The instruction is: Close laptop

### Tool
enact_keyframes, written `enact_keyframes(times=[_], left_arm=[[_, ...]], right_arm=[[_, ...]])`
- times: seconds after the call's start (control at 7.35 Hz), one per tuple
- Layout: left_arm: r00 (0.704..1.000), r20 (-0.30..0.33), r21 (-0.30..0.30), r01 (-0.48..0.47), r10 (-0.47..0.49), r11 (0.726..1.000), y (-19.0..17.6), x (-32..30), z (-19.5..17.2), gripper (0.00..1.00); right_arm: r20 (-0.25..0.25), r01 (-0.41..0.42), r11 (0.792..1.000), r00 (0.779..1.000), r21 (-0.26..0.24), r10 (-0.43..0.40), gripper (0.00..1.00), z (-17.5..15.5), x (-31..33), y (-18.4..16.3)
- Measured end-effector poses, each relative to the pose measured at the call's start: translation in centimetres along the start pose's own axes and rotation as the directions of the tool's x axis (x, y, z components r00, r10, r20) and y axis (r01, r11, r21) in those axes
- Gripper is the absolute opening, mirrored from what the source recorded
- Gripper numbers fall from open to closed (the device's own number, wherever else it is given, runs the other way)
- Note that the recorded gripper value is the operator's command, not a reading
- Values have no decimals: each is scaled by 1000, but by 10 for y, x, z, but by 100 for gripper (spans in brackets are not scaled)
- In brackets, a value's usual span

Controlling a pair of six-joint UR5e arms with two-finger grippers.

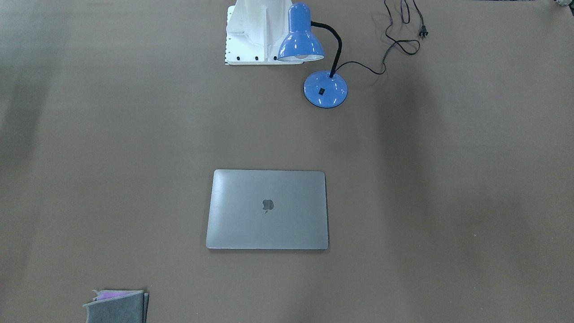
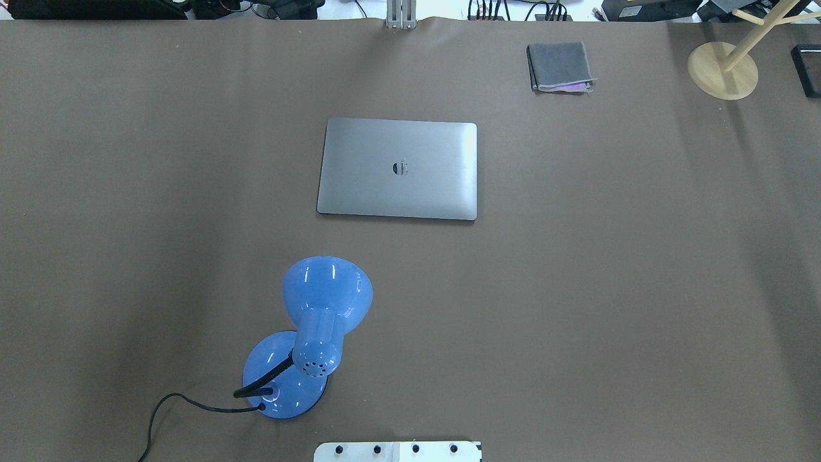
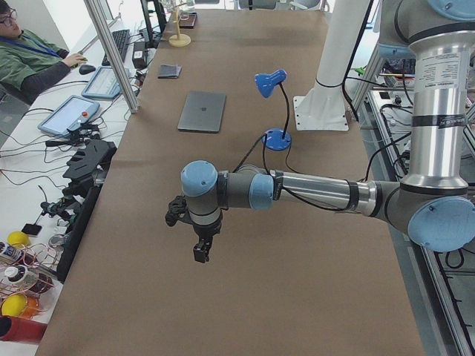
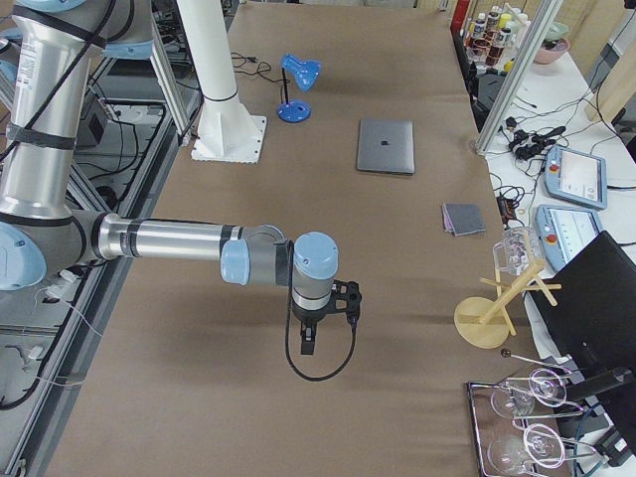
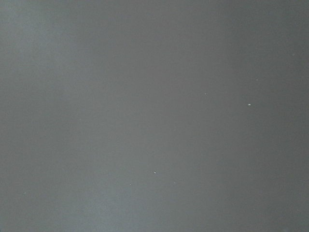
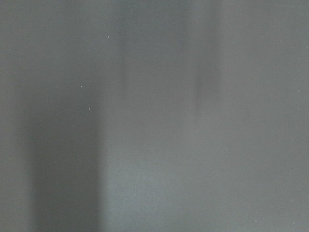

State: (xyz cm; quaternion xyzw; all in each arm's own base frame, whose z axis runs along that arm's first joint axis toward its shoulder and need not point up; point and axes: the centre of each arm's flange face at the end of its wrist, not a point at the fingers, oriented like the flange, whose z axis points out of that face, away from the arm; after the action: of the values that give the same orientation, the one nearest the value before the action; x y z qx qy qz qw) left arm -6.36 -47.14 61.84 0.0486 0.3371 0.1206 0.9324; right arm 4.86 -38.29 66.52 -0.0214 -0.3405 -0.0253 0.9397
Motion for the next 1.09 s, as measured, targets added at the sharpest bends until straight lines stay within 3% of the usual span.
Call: enact_keyframes(times=[1.09], left_arm=[[1000, 2, 6, -6, 6, 1000, 1, 0, 1, 99]], right_arm=[[1, -1, 1000, 1000, -11, 1, 100, 6, 2, 4]])
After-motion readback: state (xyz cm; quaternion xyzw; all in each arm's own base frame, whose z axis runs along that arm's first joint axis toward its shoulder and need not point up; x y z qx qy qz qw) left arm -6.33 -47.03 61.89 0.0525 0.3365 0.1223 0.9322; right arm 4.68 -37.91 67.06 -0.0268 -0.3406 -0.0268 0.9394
